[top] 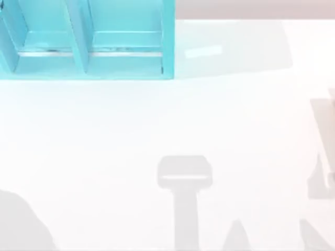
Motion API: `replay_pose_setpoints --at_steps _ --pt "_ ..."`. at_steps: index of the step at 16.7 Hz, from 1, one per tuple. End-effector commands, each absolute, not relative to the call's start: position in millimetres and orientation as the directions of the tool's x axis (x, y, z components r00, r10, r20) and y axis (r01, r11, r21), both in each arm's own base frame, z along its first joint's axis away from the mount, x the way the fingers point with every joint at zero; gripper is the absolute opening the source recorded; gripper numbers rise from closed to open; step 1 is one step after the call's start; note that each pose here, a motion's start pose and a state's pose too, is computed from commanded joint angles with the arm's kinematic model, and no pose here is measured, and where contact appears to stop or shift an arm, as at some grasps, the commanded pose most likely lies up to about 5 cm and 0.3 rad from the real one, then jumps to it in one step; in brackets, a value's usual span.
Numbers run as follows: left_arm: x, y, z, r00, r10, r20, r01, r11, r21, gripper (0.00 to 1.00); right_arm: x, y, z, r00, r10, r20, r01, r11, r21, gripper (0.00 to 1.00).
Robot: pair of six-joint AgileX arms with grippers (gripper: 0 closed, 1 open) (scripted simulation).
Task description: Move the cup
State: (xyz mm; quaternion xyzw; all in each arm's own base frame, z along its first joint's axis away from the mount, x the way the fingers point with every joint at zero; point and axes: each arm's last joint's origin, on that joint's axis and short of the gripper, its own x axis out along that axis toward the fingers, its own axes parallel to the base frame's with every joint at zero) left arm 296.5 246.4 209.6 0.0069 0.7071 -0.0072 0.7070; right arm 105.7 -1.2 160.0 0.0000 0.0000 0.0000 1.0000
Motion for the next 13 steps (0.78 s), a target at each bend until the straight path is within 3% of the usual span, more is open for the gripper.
replay_pose_setpoints --at_steps 5,13 --pt "297 245 204 -0.002 0.001 -1.000 0.025 1.000 0.001 0.00 106 -1 160 1.000 0.000 0.000 0.000 1.000 0.000 1.00" --pt "296 247 145 0.000 0.000 -1.000 0.020 1.000 0.000 0.00 106 -1 160 1.000 0.000 0.000 0.000 1.000 0.000 1.00"
